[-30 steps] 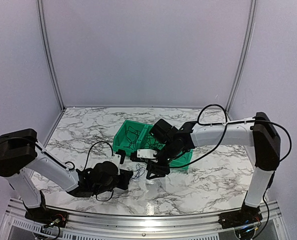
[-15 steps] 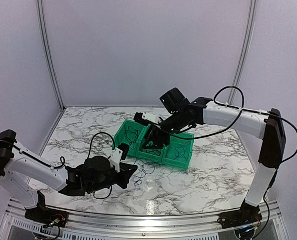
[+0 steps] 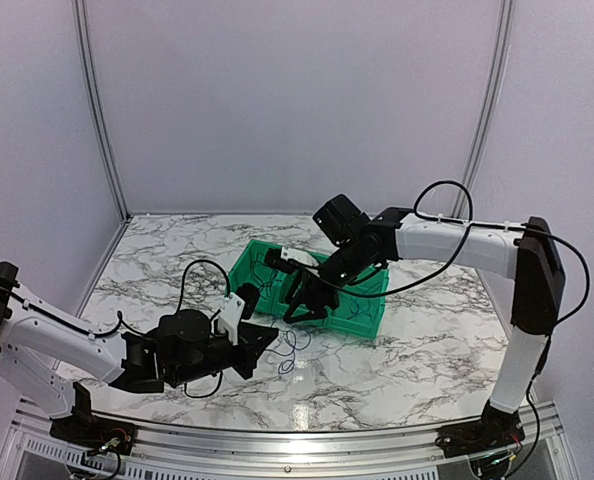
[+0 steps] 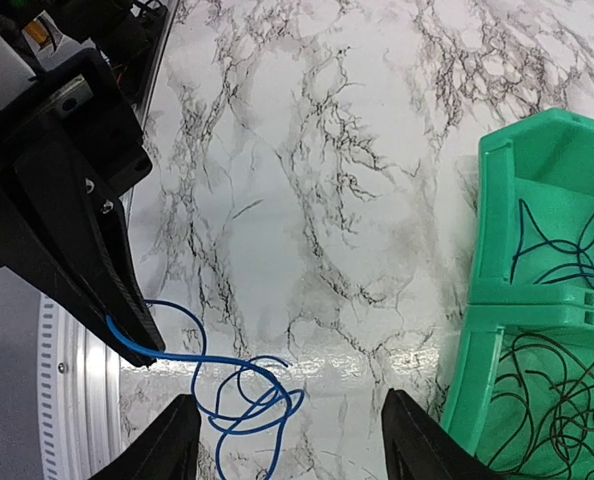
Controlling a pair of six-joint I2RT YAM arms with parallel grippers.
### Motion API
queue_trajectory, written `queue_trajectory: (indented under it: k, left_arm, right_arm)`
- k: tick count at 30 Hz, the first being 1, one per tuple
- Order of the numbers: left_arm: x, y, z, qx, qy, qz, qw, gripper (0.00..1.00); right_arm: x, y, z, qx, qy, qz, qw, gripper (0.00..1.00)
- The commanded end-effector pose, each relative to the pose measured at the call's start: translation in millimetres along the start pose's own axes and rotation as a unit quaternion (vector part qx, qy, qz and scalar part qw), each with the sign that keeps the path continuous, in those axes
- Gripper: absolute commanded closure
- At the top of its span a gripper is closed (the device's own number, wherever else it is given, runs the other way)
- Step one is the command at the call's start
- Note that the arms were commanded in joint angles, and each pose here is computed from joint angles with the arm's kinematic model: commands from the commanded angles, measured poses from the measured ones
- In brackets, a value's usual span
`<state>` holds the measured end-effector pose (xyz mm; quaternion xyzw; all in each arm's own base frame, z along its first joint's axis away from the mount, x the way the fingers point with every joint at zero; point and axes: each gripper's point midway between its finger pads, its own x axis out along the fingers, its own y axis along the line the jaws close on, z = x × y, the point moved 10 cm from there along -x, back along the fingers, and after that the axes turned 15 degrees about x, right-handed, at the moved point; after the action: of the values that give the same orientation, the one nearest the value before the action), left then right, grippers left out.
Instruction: Untangle the cables
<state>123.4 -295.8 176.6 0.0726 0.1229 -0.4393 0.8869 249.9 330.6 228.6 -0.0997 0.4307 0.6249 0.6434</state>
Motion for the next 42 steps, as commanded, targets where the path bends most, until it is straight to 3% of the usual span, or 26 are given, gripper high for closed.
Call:
queue_trajectory:
  k: [1,7,9,11,13,15,20,27,35,42]
  left_arm:
    - [-5.9,-3.5,18.6,-0.001,-0.036,-0.011,0.999,1.0]
    - [-11.4,-4.5,27.2,-0.001,-0.053,-0.018,0.998,1.0]
    - [-12.6,-5.1,28.3,0.0,-0.055,-0.021,0.998,1.0]
    - [-12.9,-4.5,27.6,0.0,-0.055,-0.018,0.998,1.0]
    - [-12.2,-2.7,23.9,0.001,-0.049,-0.005,0.999,1.0]
    - [-10.8,0.7,19.4,0.0,-0.043,0.02,0.999,1.0]
    - [1.6,12.6,8.5,-0.019,-0.033,0.132,0.991,0.89]
    - [31.3,8.2,5.1,-0.038,-0.068,0.176,0.981,0.86]
    - [43.3,10.7,-11.6,-0.056,-0.099,0.212,0.971,0.99]
    - [42.6,21.1,-28.7,-0.083,-0.105,0.246,0.96,1.0]
  right_arm:
    - [5.3,9.3,-2.0,-0.031,0.004,0.004,1.0,0.38]
    - [18.2,12.4,-2.7,-0.039,0.01,0.005,0.999,0.38]
    - [19.5,11.4,-0.8,-0.038,0.007,0.005,0.999,0.43]
    - [19.2,11.0,1.9,-0.036,0.002,0.006,0.999,0.57]
    - [15.7,12.3,5.1,-0.033,-0.008,0.013,0.999,0.83]
    - [11.6,13.8,6.7,-0.03,-0.015,0.018,0.999,1.0]
    - [3.4,22.2,6.4,-0.017,-0.028,0.04,0.999,1.0]
    - [-14.1,37.7,12.2,-0.021,-0.048,0.063,0.997,1.0]
    - [-38.0,58.4,13.2,-0.043,-0.069,0.101,0.992,1.0]
    - [-59.8,74.1,13.4,-0.062,-0.085,0.139,0.985,1.0]
